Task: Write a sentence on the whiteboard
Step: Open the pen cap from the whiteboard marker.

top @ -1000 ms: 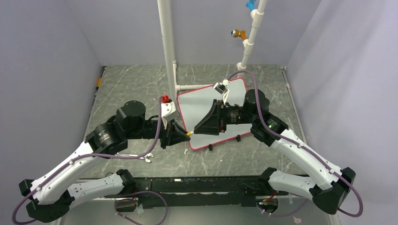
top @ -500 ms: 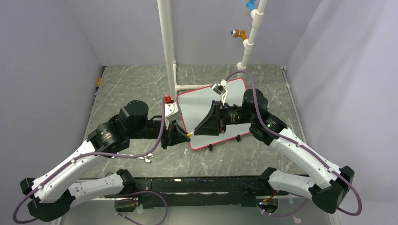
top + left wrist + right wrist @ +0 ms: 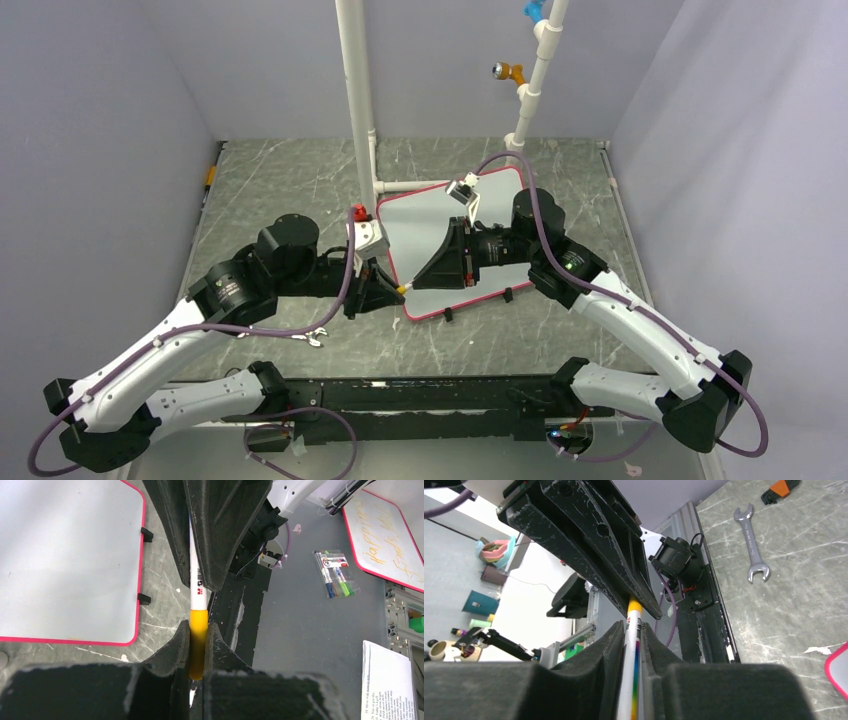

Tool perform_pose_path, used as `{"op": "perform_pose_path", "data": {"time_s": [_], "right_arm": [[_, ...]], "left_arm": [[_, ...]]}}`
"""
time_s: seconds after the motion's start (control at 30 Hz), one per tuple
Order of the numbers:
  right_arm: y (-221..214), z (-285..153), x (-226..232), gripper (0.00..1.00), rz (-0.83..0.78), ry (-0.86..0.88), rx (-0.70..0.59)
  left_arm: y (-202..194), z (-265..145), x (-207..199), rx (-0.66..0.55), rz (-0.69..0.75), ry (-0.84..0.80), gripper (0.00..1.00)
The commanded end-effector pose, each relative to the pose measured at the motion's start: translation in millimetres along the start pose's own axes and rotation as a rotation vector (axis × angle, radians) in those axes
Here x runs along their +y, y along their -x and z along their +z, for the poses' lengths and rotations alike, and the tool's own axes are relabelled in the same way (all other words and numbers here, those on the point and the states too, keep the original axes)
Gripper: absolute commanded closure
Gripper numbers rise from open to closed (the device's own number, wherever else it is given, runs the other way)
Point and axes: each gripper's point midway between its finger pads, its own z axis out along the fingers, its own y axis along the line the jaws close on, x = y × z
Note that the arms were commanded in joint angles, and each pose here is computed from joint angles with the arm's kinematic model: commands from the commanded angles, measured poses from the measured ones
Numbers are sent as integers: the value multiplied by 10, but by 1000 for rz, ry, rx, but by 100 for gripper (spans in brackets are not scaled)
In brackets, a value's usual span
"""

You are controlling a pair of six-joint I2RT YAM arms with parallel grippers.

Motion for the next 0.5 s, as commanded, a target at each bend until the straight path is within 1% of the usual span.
{"op": "perform_pose_path", "data": {"time_s": [0.0,0.03,0.07,0.27,0.47], "right_arm": [[-11,11,152,85,-55,51,31],[-17,14,144,98,-51,49,34],[-24,18,122,100,-44,40,37],[45,22,33,100,3,-36,4],[175,-81,-109,100,82,-170,-56]], "left_arm": [[266,1,-37,-76,58,-14,100],[270,-1,-34,-77,59,-12,100],[269,-1,-28,-77,57,-9,100],[225,-19,26,-64,59,24,100],[54,-139,150,-56,58,114,100]]}}
